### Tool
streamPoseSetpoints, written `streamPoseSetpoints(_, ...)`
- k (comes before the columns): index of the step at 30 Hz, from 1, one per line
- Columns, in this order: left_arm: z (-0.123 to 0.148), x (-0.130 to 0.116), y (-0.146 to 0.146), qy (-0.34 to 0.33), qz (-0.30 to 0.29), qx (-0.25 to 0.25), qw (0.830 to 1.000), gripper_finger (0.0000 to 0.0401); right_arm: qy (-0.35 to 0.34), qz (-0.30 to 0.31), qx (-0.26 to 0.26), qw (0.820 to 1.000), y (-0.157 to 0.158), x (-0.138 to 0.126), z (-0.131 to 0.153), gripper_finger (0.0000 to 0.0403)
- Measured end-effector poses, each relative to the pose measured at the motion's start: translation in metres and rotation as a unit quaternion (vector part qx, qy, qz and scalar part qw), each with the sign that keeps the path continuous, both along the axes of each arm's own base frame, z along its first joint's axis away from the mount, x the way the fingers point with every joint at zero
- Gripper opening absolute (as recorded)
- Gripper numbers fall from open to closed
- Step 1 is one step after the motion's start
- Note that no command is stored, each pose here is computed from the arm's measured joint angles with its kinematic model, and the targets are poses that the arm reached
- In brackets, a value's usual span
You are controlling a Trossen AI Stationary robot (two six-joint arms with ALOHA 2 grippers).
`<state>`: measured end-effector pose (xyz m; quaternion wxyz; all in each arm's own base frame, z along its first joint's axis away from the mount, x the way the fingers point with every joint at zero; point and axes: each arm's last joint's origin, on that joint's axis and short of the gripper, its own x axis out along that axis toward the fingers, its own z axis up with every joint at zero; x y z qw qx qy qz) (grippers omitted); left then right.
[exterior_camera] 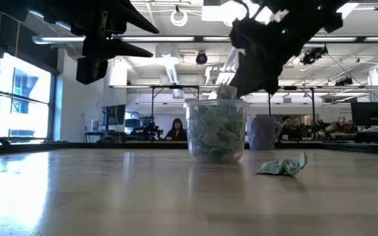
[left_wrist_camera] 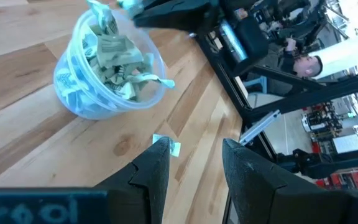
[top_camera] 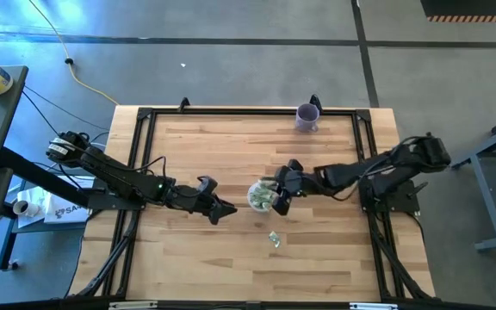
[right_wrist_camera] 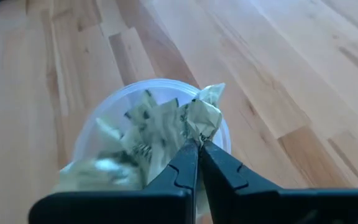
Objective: Pick and place Stevia / Truvia into bins
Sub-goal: Put the green stevia packet into the transparent bin
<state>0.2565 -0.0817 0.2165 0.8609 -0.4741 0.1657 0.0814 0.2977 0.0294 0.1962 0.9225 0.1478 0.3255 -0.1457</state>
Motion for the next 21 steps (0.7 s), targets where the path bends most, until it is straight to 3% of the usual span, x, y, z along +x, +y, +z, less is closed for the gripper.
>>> streamPoseSetpoints(7, 0.0, 0.0, 0.0, 0.001, 0.004, 0.002, 1.0, 0.0182, -0.017, 0.046, 0.021, 0.999, -0.003, 0.02, 0.001, 0.0014)
streamPoseSetpoints(12, 0.0, 0.0, 0.0, 0.001, 0.004, 0.002, 1.0, 0.0182, 0.02, 0.09, 0.017, 0.996, 0.003, 0.026, -0.004, 0.0019)
streamPoseSetpoints(21, 0.0, 0.0, 0.0, 0.0, 0.005, 0.002, 1.0, 0.0182, 0.079, 0.107, 0.031, 0.991, 0.014, 0.018, -0.011, 0.0079)
